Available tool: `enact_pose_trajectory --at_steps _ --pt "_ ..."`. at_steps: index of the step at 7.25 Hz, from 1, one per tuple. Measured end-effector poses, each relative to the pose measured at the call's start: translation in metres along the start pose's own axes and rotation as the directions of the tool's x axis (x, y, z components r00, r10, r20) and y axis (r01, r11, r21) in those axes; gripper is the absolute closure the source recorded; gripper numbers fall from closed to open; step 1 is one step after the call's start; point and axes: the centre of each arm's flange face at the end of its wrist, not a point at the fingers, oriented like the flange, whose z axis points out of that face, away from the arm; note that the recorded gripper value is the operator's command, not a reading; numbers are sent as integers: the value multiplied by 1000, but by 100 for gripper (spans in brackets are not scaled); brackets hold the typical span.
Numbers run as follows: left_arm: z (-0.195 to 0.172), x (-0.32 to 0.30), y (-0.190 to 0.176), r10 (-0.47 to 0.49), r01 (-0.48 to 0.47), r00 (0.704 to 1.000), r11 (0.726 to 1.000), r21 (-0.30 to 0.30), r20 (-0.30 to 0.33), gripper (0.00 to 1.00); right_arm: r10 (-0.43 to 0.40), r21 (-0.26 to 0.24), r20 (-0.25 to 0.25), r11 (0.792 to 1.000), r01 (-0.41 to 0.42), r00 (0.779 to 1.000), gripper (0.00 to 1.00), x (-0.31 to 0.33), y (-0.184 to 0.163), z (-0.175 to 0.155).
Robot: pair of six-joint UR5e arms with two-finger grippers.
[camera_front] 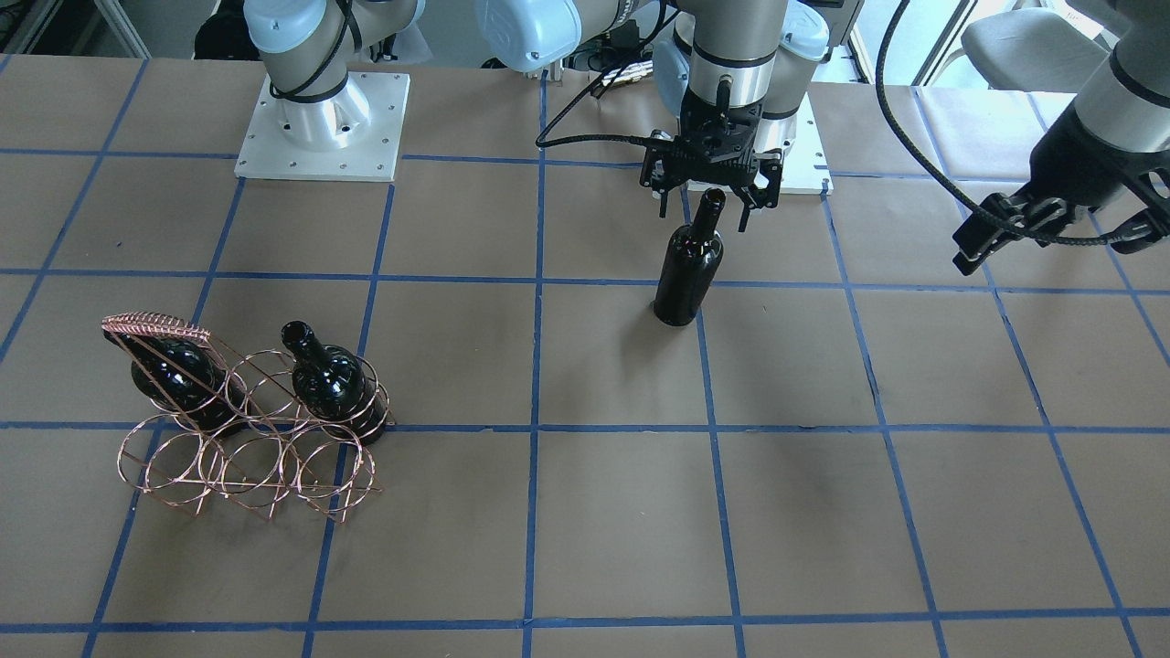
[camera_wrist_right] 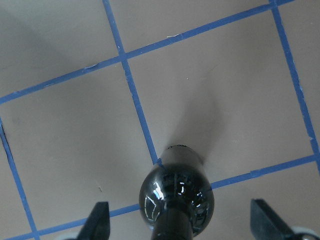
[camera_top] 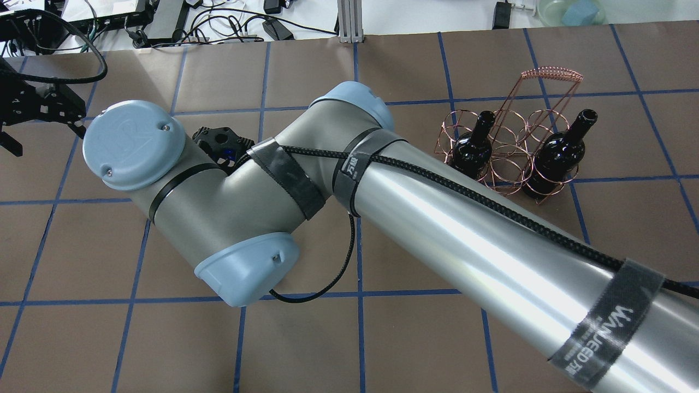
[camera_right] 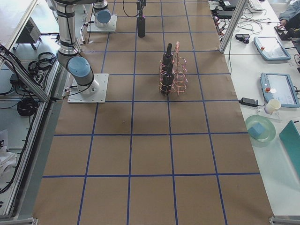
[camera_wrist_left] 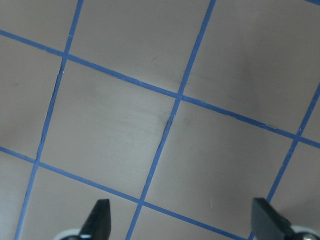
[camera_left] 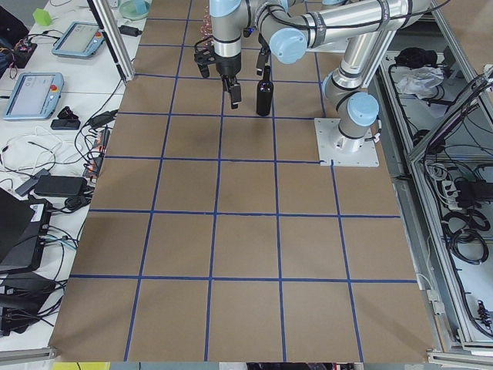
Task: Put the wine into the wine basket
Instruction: 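Lift the bottle with the right gripper and carry it toward the basket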
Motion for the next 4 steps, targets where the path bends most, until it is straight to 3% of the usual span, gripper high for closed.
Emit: enact_pose_trajectory --at_steps 2,4 --pt "1 0 0 0 0 1000 1000 -2 0 0 -1 -6 0 1000 1 1000 11 -1 2 3" --pt "5 0 1 0 0 1000 1000 -9 -2 0 -10 -14 -1 1000 10 1000 12 -2 3 4"
